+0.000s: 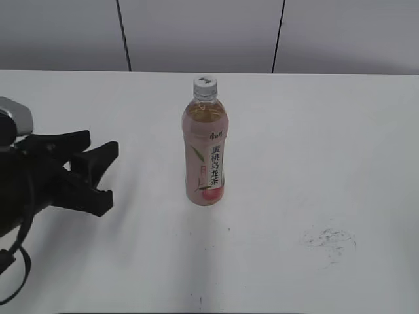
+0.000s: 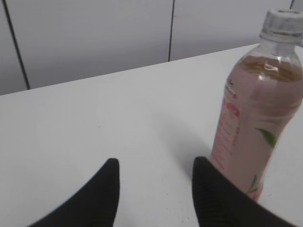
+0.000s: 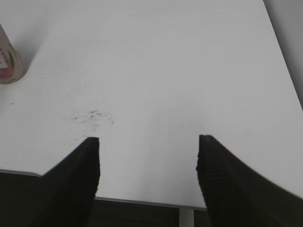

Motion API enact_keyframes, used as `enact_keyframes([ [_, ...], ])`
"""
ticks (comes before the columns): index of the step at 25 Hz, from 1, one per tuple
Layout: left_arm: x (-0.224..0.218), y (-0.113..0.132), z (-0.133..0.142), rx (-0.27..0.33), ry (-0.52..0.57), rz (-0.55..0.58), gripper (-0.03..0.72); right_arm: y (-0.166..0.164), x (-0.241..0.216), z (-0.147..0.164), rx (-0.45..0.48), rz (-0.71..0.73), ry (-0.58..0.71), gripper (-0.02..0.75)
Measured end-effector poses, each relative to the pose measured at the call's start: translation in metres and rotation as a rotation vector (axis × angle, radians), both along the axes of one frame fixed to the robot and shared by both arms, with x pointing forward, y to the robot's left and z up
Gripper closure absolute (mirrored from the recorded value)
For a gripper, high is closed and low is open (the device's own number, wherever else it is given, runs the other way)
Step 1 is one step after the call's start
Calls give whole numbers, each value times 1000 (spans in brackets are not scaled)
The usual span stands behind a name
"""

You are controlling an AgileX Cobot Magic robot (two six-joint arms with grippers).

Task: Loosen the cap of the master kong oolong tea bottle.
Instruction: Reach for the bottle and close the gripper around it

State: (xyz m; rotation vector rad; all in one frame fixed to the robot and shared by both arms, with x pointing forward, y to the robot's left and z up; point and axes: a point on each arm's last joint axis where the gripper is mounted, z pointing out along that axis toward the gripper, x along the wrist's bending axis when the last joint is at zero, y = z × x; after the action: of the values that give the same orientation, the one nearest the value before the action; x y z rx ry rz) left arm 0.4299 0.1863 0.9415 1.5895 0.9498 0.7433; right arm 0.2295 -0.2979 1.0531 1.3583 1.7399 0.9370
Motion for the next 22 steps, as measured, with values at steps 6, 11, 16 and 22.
enact_keyframes([
  [6,-2,-21,-29,35,-33,-227,293,0,0,0,0,0,0,258],
  [11,3,-32,-61,86,58,-305,79,0,0,0,0,0,0,269],
  [16,20,-48,-59,70,4,-357,60,0,0,0,0,0,0,269],
  [22,48,-69,-42,50,-95,-386,73,0,0,0,3,-1,0,270],
])
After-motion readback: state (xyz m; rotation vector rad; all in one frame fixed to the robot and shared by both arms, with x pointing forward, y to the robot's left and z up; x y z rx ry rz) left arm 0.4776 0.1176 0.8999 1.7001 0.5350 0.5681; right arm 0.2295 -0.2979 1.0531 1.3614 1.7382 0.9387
